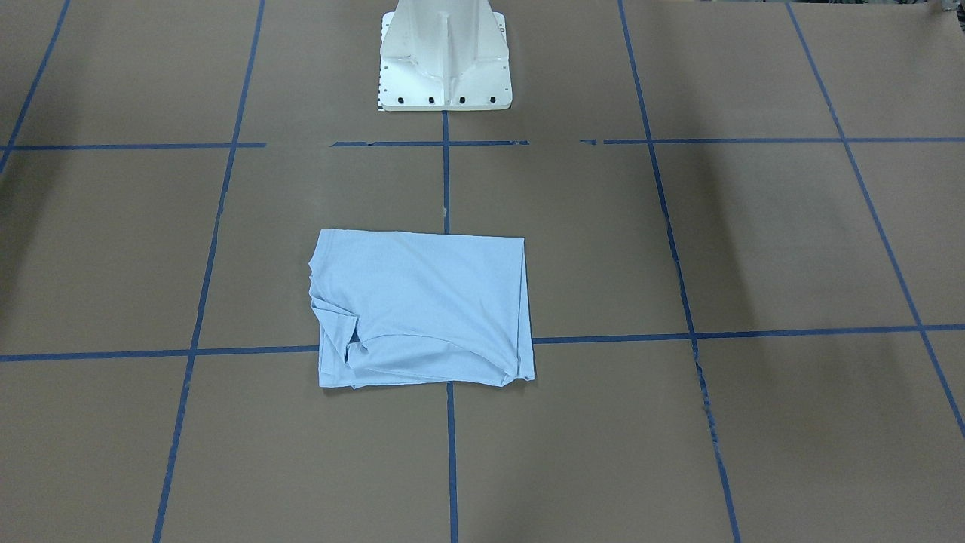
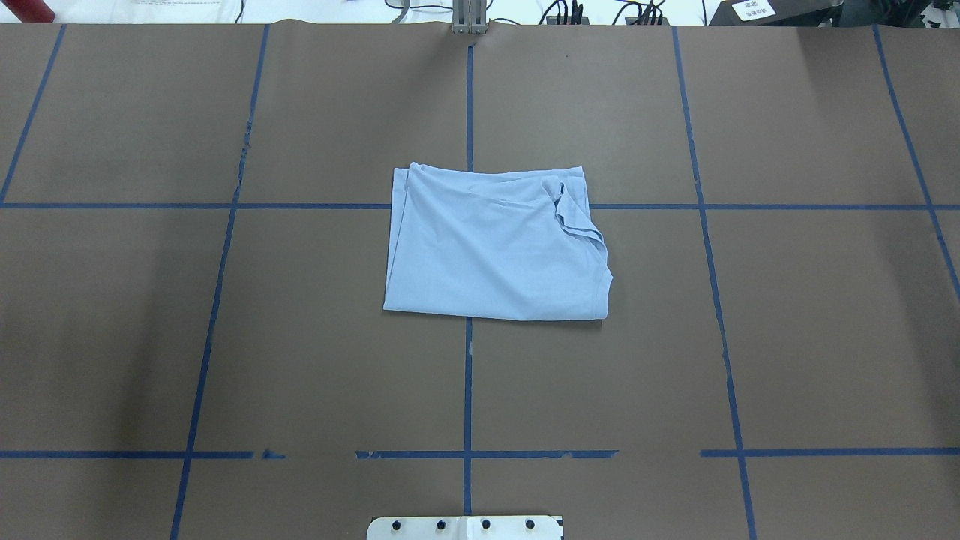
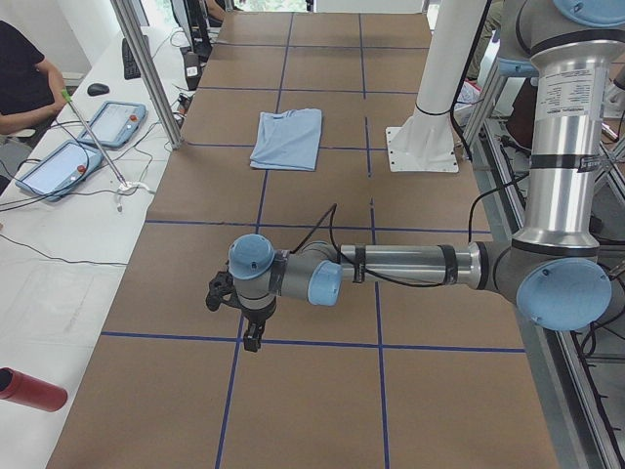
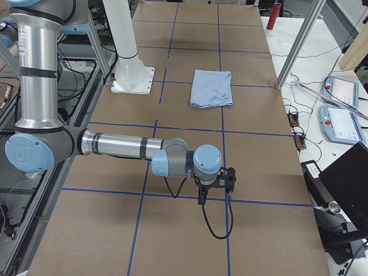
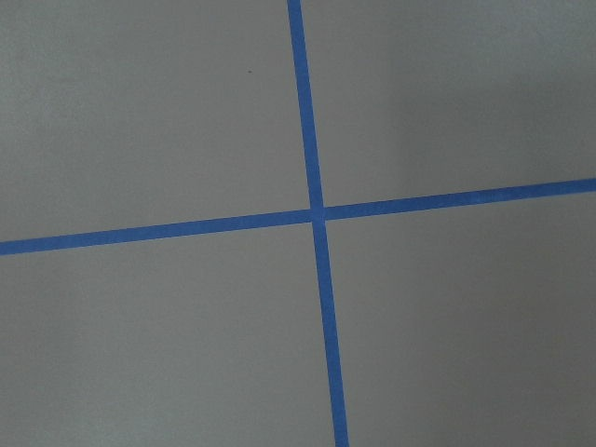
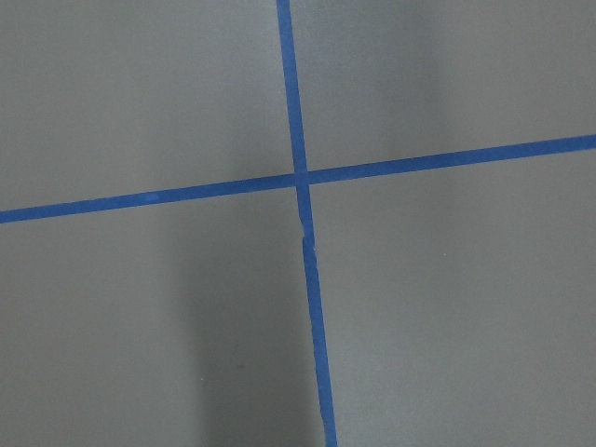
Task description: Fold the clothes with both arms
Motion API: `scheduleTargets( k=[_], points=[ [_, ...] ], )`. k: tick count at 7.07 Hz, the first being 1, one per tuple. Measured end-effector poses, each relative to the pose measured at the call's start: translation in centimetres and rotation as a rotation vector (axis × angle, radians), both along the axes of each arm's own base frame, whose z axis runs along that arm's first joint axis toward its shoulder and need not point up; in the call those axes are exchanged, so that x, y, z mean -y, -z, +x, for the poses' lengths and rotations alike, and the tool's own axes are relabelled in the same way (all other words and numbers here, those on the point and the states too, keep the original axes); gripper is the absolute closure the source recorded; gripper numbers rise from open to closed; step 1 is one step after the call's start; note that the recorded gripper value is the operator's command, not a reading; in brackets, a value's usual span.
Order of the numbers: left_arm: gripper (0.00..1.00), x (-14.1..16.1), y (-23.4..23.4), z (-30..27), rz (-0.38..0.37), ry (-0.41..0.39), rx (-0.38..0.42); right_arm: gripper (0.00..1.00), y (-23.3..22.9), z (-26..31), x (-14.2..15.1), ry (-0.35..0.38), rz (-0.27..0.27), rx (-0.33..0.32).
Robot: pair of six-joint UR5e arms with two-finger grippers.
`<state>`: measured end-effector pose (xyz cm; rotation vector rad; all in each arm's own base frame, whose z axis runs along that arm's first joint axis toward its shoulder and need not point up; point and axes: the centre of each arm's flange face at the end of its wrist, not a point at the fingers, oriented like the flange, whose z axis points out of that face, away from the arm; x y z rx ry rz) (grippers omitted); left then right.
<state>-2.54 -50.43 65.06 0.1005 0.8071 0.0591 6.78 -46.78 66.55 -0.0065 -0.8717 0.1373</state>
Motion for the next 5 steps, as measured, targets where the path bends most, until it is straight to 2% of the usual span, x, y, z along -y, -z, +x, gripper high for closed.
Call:
scheduleTargets(
  k=[5],
  points=[
    [0.0,0.01,0.1,0.02,-0.006,0.008,-0.004,0.0,0.27,-0.01,0.11,0.0,0.005,0.001]
  ],
)
